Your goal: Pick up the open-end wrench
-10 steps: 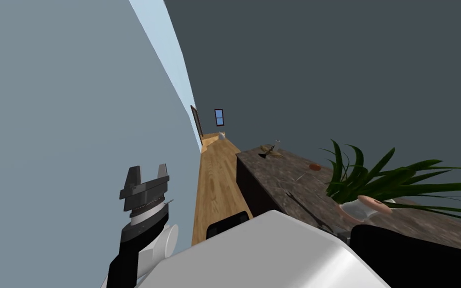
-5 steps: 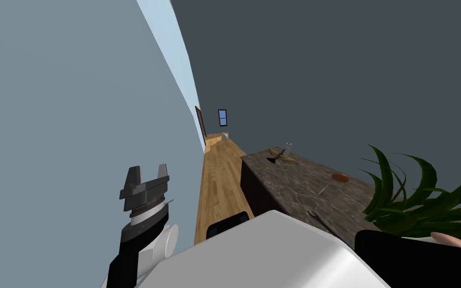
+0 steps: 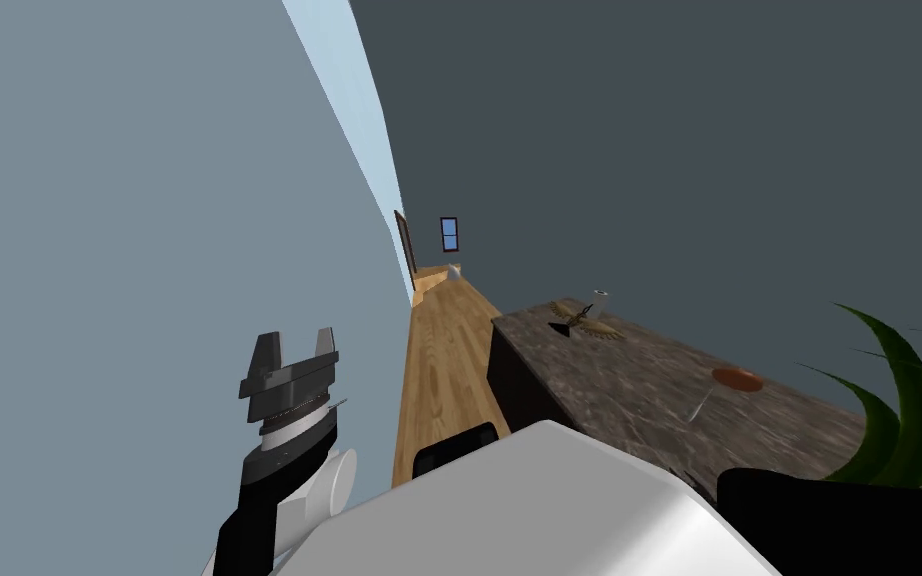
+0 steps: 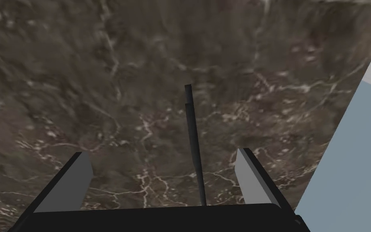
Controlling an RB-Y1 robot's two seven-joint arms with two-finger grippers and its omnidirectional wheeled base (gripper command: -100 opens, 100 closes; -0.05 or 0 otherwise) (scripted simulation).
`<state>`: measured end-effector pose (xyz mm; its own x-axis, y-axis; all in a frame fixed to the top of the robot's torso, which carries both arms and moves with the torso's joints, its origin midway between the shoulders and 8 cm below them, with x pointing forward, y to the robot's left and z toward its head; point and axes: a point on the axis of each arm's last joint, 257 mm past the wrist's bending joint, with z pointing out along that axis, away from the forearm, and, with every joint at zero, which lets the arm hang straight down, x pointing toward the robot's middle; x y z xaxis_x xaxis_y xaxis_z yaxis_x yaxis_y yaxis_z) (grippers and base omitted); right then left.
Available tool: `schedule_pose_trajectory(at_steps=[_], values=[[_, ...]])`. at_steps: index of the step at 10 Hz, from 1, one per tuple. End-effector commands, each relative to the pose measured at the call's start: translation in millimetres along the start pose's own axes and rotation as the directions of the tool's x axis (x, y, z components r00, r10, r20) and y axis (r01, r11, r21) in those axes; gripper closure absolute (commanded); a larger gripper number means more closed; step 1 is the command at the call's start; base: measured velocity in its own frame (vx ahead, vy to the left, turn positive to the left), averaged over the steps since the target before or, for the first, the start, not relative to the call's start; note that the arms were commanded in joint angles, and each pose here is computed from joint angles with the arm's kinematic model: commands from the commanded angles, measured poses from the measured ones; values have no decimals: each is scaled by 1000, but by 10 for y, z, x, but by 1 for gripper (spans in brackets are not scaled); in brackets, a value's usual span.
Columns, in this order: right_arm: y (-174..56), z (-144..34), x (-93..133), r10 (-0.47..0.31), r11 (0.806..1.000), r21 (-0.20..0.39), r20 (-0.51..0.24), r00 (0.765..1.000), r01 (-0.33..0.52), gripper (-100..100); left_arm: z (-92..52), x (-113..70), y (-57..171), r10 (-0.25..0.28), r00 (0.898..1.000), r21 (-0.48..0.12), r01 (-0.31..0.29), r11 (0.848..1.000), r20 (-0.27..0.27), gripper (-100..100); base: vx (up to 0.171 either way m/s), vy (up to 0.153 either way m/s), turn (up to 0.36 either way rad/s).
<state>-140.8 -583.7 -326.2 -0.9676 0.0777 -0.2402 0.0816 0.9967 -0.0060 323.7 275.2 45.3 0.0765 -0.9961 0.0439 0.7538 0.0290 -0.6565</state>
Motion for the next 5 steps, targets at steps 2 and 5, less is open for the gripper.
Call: schedule_pose_trajectory(at_steps=[2,5], values=[[-72,-195,441,-47,999,0,-149,988,48,-100,0,0,0,0,1000,0,0,1000,0,0,208,32,78],[-144,-401,821,-87,996,-16,-276,957,86,-100,0,0,0,0,1000,0,0,1000,0,0,185,63,51]])
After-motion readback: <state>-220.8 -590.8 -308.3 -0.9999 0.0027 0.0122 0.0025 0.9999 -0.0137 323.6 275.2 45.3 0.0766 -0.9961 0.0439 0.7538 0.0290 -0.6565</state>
